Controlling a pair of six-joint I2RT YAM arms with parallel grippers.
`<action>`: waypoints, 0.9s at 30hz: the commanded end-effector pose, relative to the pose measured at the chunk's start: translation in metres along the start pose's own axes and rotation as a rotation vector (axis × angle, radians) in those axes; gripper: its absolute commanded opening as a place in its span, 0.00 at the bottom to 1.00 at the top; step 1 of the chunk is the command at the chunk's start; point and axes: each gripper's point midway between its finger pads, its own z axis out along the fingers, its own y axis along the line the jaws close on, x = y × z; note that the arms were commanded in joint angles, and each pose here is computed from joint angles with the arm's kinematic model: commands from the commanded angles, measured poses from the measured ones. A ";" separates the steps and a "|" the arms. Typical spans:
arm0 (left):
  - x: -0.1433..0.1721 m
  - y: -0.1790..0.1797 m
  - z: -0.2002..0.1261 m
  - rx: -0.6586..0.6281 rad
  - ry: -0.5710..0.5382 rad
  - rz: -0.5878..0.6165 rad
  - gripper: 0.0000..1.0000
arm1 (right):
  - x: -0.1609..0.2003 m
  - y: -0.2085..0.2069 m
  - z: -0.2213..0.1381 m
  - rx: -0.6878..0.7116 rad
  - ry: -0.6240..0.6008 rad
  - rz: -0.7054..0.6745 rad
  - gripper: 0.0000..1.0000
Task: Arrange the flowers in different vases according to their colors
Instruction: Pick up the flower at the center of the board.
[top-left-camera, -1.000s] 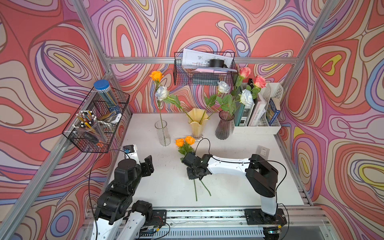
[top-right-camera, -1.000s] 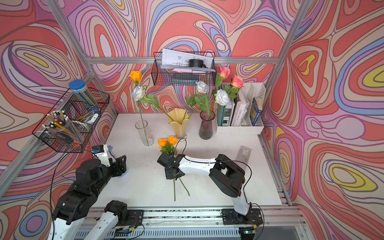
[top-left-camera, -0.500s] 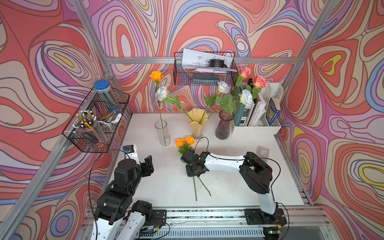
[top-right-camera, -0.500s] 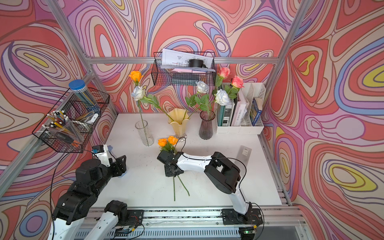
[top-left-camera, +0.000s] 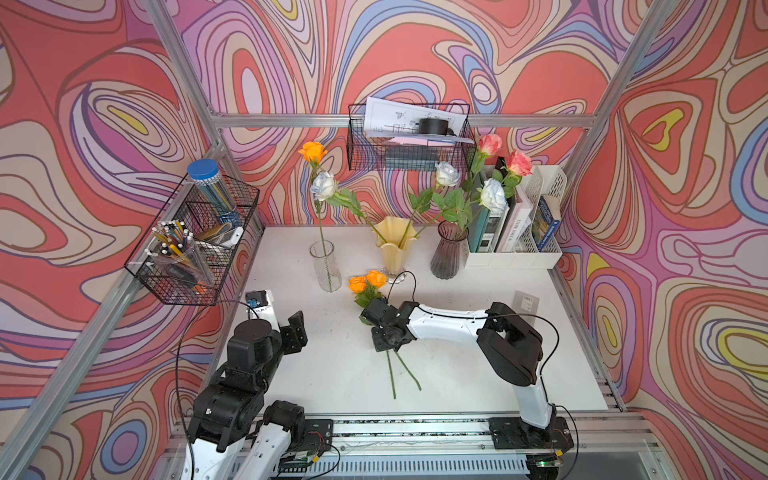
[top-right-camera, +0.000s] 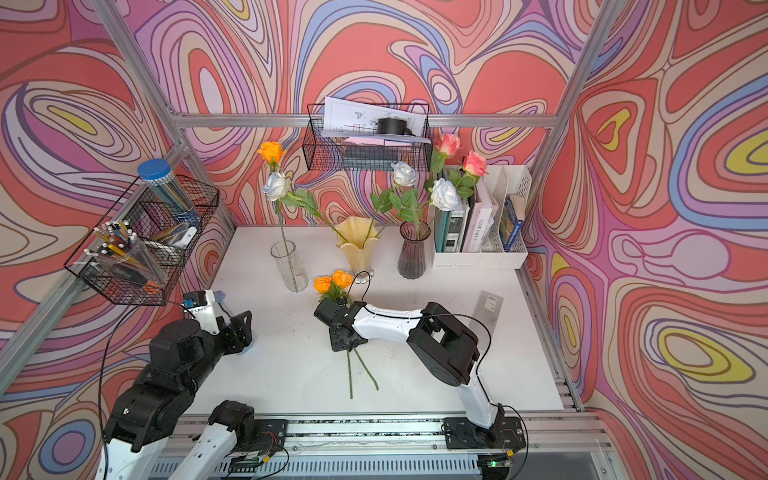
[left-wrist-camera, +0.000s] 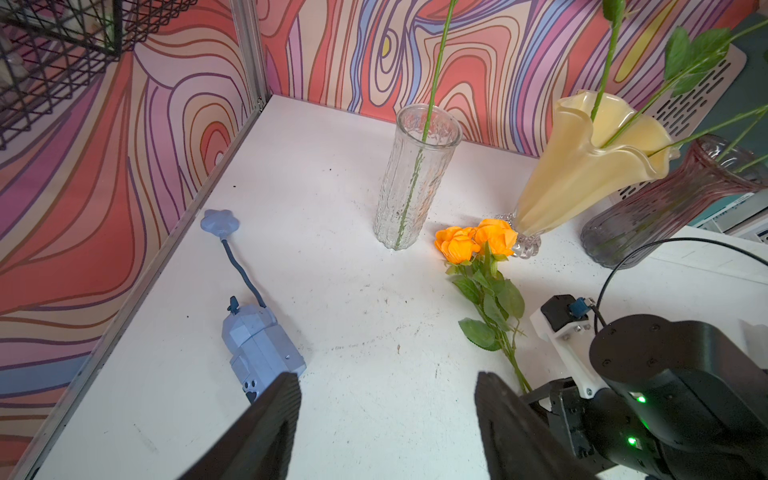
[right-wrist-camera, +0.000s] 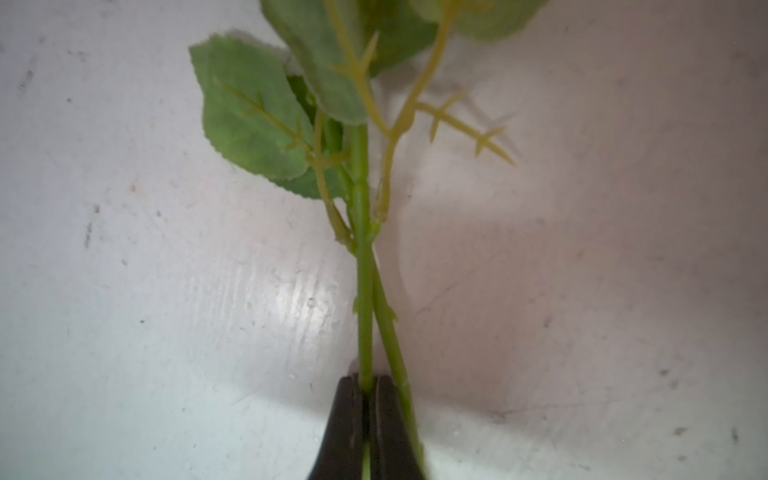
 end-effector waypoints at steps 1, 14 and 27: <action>0.000 0.000 0.000 0.007 -0.011 -0.003 0.72 | -0.014 -0.008 -0.021 -0.033 -0.050 -0.017 0.00; 0.000 0.000 0.001 0.003 -0.008 -0.001 0.72 | -0.046 0.015 -0.071 -0.448 -0.106 -0.007 0.00; -0.001 0.001 0.001 -0.005 -0.012 -0.003 0.72 | -0.045 0.036 -0.132 -0.576 -0.169 -0.082 0.00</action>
